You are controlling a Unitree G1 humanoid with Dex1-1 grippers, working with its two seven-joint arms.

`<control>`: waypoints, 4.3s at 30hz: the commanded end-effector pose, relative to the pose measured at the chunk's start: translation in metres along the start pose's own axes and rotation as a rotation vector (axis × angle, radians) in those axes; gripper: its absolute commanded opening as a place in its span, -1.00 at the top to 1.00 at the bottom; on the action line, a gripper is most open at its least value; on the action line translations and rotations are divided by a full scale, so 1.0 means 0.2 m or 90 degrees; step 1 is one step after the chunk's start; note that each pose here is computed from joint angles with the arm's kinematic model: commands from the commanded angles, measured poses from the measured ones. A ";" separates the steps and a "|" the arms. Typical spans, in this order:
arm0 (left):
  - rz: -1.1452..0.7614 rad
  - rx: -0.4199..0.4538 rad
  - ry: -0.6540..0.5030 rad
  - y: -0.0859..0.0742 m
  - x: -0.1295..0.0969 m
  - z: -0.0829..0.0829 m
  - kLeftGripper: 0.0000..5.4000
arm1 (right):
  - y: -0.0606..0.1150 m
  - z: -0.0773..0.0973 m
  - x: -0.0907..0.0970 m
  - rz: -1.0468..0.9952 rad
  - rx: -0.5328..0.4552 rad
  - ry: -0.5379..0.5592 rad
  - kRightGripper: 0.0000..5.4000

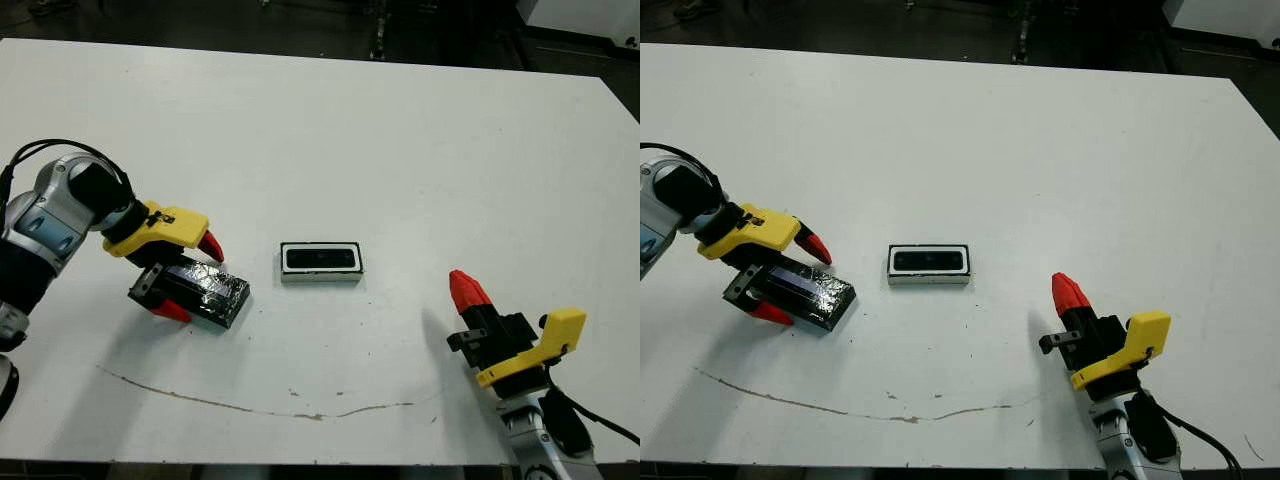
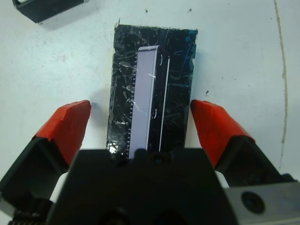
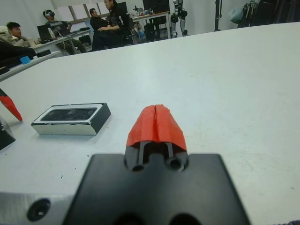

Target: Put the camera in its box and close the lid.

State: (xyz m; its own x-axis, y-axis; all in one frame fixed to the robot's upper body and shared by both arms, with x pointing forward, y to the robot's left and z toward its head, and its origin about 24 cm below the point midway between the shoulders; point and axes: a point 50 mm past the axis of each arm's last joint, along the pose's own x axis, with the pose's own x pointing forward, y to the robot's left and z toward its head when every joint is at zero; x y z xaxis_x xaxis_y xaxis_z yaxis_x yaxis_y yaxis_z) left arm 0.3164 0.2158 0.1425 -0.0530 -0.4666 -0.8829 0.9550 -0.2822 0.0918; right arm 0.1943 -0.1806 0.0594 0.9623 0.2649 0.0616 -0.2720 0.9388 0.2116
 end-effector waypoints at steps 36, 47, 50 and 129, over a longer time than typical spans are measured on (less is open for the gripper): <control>0.050 -0.204 -0.115 -0.05 0.02 -0.07 -0.17 | -0.01 -0.01 -0.01 -0.007 -0.018 0.014 1.00; 0.252 -0.315 -0.325 -0.08 -0.08 0.00 -0.17 | 0.00 -0.01 -0.01 -0.005 -0.010 0.020 1.00; 0.268 -0.331 -0.355 -0.08 -0.06 0.05 -0.17 | 0.00 -0.01 -0.01 -0.002 -0.018 0.018 1.00; 0.078 -0.260 -0.307 0.10 0.30 0.20 -0.17 | 0.02 -0.04 -0.02 -0.012 -0.008 0.023 1.00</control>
State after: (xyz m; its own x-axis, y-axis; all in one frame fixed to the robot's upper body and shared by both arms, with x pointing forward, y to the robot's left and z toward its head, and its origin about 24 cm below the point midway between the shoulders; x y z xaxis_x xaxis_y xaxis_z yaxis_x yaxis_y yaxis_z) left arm 0.3296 0.1566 0.1259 0.0931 -0.8301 -0.5498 0.9877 0.1469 -0.0545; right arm 0.1915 -0.1728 0.0543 0.9633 0.2655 0.0401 -0.2679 0.9402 0.2104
